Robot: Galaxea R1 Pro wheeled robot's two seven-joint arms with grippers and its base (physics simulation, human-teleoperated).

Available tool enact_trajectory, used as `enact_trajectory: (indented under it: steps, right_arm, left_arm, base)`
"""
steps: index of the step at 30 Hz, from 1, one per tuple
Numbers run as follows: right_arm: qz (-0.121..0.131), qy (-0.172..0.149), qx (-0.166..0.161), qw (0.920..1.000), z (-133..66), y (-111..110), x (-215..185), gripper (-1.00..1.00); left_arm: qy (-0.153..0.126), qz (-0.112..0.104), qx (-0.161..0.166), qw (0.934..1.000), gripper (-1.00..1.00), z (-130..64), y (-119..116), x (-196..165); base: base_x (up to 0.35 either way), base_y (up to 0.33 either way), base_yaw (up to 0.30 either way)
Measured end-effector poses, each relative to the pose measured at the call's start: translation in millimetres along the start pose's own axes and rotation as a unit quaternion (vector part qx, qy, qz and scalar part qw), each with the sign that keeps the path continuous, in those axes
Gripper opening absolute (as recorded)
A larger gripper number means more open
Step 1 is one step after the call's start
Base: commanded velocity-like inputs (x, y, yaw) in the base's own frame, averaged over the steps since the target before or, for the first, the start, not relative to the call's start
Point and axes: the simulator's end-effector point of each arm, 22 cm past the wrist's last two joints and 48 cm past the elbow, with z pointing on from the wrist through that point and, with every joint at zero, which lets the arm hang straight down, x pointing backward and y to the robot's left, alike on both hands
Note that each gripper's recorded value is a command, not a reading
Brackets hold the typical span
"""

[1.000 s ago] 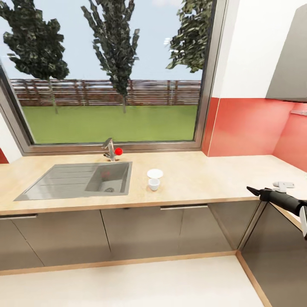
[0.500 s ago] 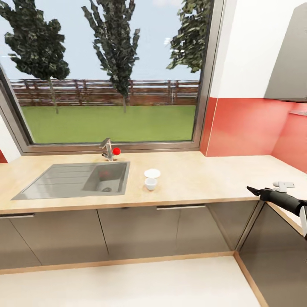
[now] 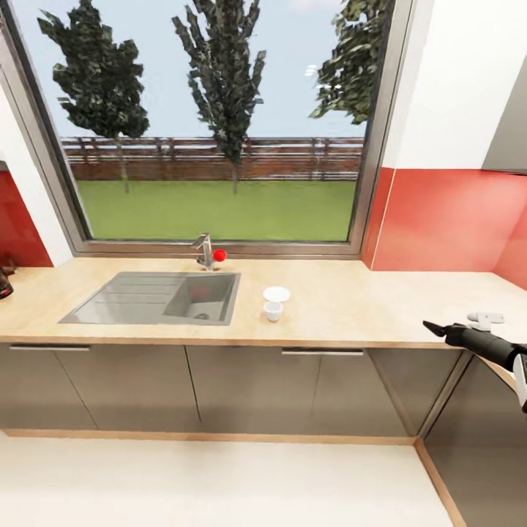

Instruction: Set up a coffee station on the kitchen countertop: keep the coffee maker on the countertop, move the bottle of coffee from the kitchen shelf to the counter next to the coffee maker, place a paper coffee filter on top of the coffee maker, put the saucer next to the coffee maker with the coffee cup on the saucer, and place the electric kettle next to the coffee maker.

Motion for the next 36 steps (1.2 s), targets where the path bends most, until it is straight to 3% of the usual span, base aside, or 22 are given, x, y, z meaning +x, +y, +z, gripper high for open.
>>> enact_trajectory:
  steps: [5, 8, 11, 15, 19, 23, 28, 30, 32, 36]
  right_arm:
    - [0.009, 0.007, -0.009, 0.9999, 6.5, 10, 10, 1.0]
    - [0.013, 0.009, -0.014, 0.9998, 9.2, 15, 14, 1.0]
    - [0.013, 0.01, -0.015, 0.9998, 10.1, 17, 15, 1.0]
    - [0.001, 0.019, -0.021, 0.9996, 14.2, 24, 18, 1.0]
    - [-0.023, 0.036, -0.034, 0.9985, 21.1, 40, 23, 1.0]
    - [-0.05, 0.045, -0.045, 0.9967, 25.9, 54, 21, 1.0]
    - [-0.058, 0.053, -0.042, 0.9961, 32.3, 74, 12, 1.0]
    - [-0.055, 0.062, -0.027, 0.9962, 34.6, 77, 11, 1.0]
    - [-0.052, 0.074, -0.007, 0.9958, 35.0, 82, 5, 1.0]
    - [-0.055, 0.099, 0.004, 0.9936, 31.9, 97, -3, 1.0]
  left_arm:
    - [-0.061, -0.022, 0.035, 0.9973, 1.0, 3.2, -20, -61]
    - [-0.123, -0.045, 0.085, 0.9878, 1.0, -2.4, -38, -129]
    - [-0.158, -0.082, 0.13, 0.9754, 1.0, -11.1, -44, -191]
    - [-0.167, -0.125, 0.195, 0.9585, 1.0, -23.2, -47, -272]
    - [-0.172, -0.131, 0.258, 0.9417, 1.0, -37.4, -57, -345]
    - [-0.167, -0.122, 0.319, 0.925, 1.0, -56.0, -59, -421]
    - [-0.143, -0.113, 0.363, 0.9139, 1.0, -75.3, -46, -470]
    - [-0.146, -0.116, 0.379, 0.9064, 1.0, -86.1, -36, -492]
    - [-0.151, -0.126, 0.401, 0.8948, 1.0, -102.9, -23, -521]
    - [-0.136, -0.145, 0.416, 0.8873, 1.0, -121.9, -6, -560]
  base:
    - [-0.003, -0.001, 0.013]
    - [-0.001, 0.0, 0.003]
    - [0.0, 0.0, 0.0]
    - [0.0, 0.0, 0.0]
    - [0.0, 0.0, 0.0]
    - [0.0, 0.0, 0.0]
    - [0.0, 0.0, 0.0]
    - [0.0, 0.0, 0.0]
    - [0.0, 0.0, 0.0]
    - [0.0, 0.0, 0.0]
